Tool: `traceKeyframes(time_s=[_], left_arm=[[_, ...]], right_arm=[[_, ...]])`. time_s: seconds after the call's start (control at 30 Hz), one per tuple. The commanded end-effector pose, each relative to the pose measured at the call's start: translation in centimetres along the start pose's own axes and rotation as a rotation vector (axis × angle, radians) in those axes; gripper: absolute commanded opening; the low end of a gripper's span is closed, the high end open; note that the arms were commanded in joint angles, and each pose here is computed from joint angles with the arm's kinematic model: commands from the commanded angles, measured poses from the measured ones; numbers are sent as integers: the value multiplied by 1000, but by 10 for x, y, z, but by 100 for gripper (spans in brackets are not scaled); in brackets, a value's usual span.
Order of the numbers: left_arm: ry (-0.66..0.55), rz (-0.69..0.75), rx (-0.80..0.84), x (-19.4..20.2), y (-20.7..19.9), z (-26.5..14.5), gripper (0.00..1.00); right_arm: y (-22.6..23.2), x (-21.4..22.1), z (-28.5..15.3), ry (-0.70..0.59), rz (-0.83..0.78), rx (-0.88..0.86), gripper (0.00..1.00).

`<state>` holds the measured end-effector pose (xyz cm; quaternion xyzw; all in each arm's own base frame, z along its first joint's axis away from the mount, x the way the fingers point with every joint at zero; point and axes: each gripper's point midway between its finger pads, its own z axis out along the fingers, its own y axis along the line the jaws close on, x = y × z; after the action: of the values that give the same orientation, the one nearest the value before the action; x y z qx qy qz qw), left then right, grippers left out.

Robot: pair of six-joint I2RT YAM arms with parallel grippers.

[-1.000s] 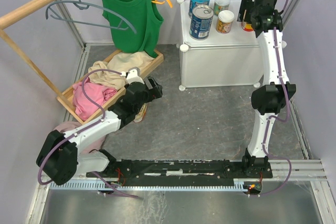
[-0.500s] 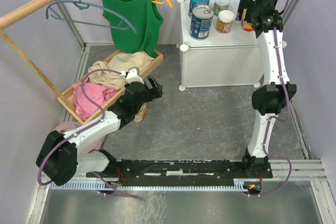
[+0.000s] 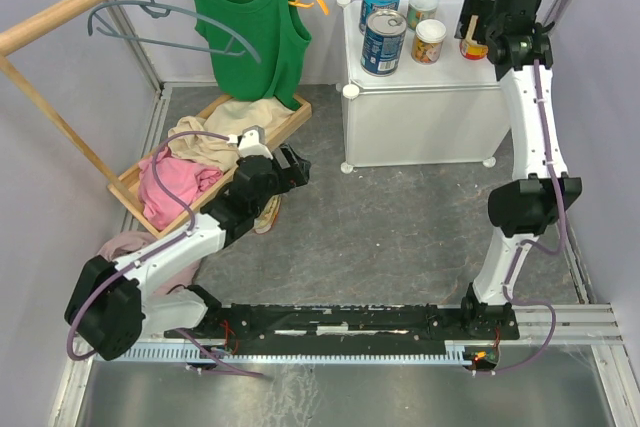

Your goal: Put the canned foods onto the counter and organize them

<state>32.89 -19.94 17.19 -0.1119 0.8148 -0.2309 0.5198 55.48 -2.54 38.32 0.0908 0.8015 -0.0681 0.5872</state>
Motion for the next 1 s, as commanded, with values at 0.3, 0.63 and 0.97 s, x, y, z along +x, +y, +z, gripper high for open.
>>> traceKeyframes(time_s=[0.3, 0.63, 0.97], left_arm=[[-87, -29, 68, -30, -16, -15, 99], [-92, -30, 62, -29, -12, -18, 99], [-84, -25, 51, -26, -10, -13, 99]], right_arm=[[9, -29, -60, -112, 67, 28, 43], [13, 1, -51, -46, 70, 46, 22], [13, 17, -25, 0, 59, 77, 22]])
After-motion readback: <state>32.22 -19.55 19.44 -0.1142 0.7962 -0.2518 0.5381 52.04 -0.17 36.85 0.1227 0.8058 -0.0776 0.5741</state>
